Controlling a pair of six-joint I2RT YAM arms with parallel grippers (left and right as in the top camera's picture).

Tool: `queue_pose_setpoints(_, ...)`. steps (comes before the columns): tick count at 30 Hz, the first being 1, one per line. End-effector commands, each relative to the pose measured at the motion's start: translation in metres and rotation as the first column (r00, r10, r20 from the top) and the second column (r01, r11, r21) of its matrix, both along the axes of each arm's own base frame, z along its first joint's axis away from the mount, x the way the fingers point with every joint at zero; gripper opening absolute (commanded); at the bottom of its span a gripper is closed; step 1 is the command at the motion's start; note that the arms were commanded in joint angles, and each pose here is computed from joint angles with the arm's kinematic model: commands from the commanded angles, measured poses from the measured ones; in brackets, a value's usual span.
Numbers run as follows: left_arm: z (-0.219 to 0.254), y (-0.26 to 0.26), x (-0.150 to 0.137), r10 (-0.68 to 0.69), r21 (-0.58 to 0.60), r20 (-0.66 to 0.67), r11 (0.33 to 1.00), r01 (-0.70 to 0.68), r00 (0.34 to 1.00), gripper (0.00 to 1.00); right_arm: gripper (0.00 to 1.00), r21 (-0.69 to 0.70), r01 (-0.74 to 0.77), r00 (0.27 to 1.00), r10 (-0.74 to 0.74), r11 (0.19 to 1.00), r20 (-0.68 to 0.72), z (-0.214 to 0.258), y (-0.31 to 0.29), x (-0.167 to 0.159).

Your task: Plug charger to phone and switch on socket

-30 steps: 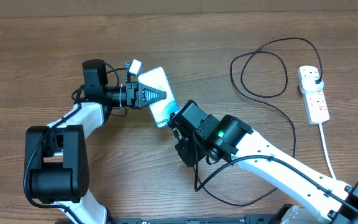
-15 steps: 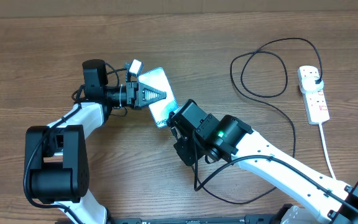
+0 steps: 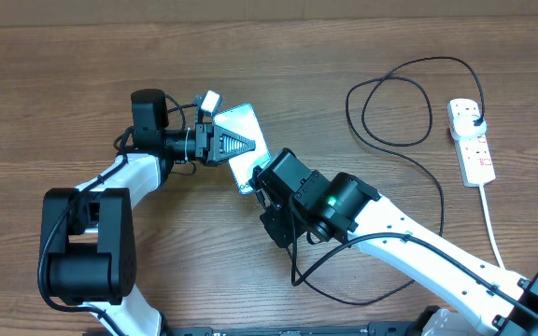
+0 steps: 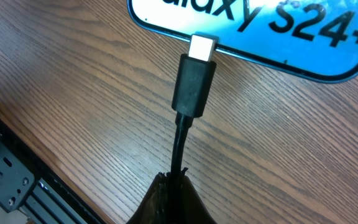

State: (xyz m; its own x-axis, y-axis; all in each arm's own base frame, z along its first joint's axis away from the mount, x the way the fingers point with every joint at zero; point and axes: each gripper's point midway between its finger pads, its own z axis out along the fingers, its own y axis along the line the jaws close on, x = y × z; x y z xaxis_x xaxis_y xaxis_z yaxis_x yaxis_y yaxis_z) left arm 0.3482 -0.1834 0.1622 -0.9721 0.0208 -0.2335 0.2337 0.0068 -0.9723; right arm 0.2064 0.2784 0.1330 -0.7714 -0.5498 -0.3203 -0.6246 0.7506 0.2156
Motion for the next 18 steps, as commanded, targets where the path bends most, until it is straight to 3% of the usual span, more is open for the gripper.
queue_pose_setpoints(1, 0.0074, -0.0023, -0.0005, -0.028, -0.017, 0.009, 0.999, 0.028, 1.0, 0.04, 0.04, 0.014, 0.013, 1.0, -0.013, 1.0, -0.008, 0.002, 0.0039, -0.0017)
queue_pose_setpoints(18, 0.0073, -0.0023, -0.0004, -0.028, -0.016, -0.026, 0.999, 0.027, 0.999, 0.04, 0.04, -0.003, 0.038, 0.999, -0.038, 0.999, -0.034, -0.0002, -0.0005, -0.0057)
